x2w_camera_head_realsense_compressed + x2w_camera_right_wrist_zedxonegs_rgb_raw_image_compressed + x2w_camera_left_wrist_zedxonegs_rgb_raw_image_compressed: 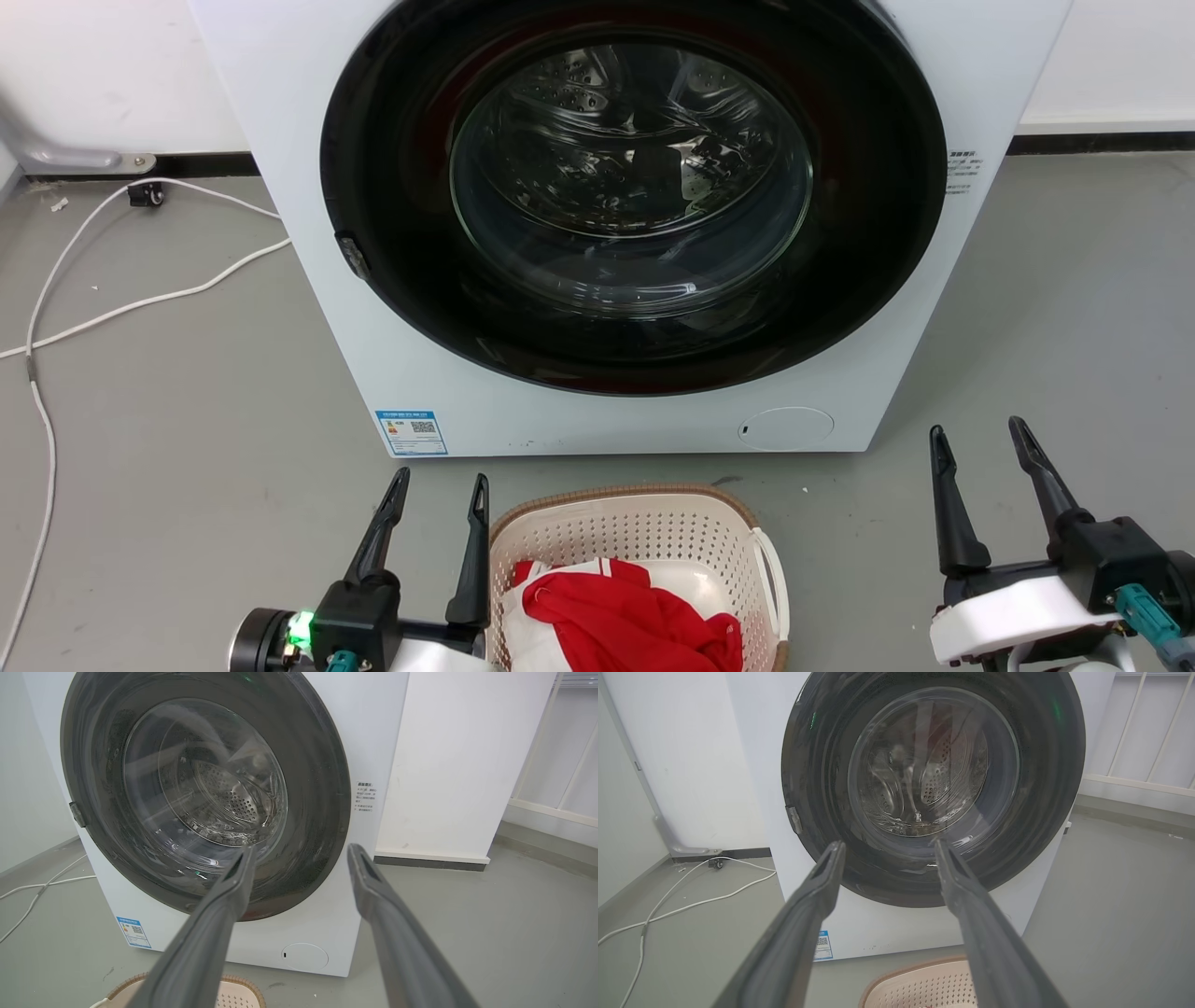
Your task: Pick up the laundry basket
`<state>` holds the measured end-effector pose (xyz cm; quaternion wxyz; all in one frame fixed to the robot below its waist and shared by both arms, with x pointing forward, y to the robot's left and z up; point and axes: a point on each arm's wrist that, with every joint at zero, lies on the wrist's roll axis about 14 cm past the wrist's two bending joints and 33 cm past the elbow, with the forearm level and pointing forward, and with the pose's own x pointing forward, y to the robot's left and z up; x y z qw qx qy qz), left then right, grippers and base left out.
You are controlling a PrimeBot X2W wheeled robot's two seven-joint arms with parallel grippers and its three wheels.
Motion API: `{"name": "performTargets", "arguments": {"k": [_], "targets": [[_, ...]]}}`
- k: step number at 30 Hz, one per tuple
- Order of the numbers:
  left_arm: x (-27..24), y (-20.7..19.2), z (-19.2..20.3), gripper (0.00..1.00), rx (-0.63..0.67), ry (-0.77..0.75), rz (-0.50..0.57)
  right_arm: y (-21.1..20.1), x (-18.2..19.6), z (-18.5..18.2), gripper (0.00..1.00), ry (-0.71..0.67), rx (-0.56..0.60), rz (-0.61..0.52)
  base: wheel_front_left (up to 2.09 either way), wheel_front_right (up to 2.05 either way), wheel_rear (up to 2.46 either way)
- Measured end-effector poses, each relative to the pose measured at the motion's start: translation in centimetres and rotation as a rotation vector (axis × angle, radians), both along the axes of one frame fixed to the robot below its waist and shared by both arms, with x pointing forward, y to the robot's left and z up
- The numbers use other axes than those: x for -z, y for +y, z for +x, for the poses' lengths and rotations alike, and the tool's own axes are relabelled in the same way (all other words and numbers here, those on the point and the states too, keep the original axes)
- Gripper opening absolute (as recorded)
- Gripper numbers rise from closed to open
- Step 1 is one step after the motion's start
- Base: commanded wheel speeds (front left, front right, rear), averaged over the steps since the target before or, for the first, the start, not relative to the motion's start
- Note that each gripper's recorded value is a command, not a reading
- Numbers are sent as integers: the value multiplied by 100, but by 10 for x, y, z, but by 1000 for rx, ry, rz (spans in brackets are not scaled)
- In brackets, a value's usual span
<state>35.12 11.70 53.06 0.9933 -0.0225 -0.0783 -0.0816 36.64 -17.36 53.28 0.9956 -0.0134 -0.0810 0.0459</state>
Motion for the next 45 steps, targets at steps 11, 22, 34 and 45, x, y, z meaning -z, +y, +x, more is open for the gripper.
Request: {"name": "performTargets", "arguments": {"k": [11,22,34,45], "targets": [[16,2,3,100,-1,53,-15,9,12,2,100,38,-25,22,0,0,0],[70,8,43,100,-25,211,-35,12,53,45,100,164,-37,-21,0,0,0],[173,12,104,100,-1,452,-6,16,166,102,100,501,-48,-9,0,0,0],[298,27,109,100,78,781,121,26,285,108,100,854,-77,-9,0,0,0]]}}
